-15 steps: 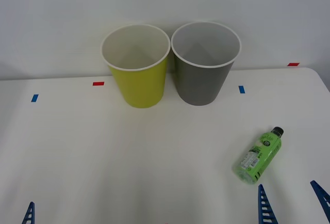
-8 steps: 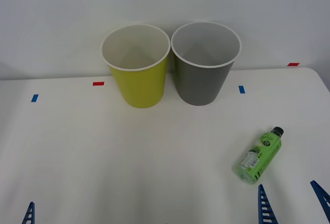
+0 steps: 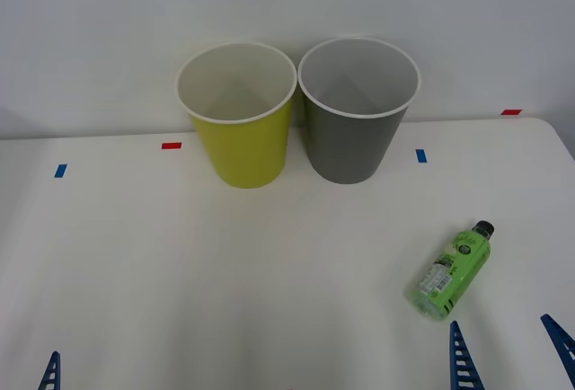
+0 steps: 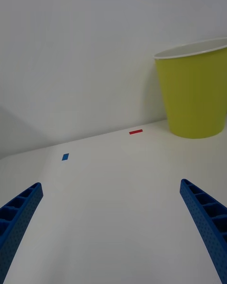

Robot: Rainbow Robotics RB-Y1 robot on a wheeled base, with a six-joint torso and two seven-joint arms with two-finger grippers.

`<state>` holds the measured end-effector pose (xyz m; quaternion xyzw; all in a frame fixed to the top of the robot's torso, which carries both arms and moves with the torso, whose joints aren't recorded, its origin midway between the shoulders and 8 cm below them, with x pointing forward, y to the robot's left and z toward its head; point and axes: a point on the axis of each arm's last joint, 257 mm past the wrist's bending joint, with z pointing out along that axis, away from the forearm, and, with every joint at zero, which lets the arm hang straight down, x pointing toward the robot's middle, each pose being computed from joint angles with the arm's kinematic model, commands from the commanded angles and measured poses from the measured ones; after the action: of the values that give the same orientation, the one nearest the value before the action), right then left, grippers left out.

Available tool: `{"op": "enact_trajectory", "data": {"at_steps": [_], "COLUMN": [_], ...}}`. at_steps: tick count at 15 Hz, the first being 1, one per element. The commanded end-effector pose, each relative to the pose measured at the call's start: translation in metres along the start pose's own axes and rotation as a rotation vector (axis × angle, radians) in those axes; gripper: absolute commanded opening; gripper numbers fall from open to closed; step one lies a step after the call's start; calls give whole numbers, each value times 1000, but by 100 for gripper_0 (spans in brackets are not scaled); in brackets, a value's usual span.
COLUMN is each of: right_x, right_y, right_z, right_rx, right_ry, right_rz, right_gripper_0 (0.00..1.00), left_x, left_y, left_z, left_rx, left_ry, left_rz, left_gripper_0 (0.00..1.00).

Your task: Put cans in the gray bin and PET bottles in the light green bin.

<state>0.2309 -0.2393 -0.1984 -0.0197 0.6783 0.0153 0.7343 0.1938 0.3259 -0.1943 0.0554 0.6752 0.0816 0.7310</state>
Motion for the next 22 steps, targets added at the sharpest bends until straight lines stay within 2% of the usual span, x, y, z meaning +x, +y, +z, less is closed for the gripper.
{"op": "enact_trajectory", "data": {"at_steps": [1, 15, 16, 18, 22], "right_x": [0, 0, 23, 22, 16], "right_y": [0, 0, 0, -4, -6], "right_z": [0, 0, -2, 0, 8], "right_rx": [0, 0, 5, 17, 49], "right_ry": [0, 0, 50, 35, 7], "right_rz": [0, 0, 1, -38, -15], "right_gripper_0": [100, 100, 100, 100, 100], "left_x": [0, 0, 0, 0, 0], "left_y": [0, 0, 0, 0, 0], "left_z": [0, 0, 0, 0, 0], "left_rx": [0, 0, 0, 0, 0], "left_ry": [0, 0, 0, 0, 0], "left_rz": [0, 0, 0, 0, 0], "left_gripper_0": [100, 100, 100, 100, 100]}}
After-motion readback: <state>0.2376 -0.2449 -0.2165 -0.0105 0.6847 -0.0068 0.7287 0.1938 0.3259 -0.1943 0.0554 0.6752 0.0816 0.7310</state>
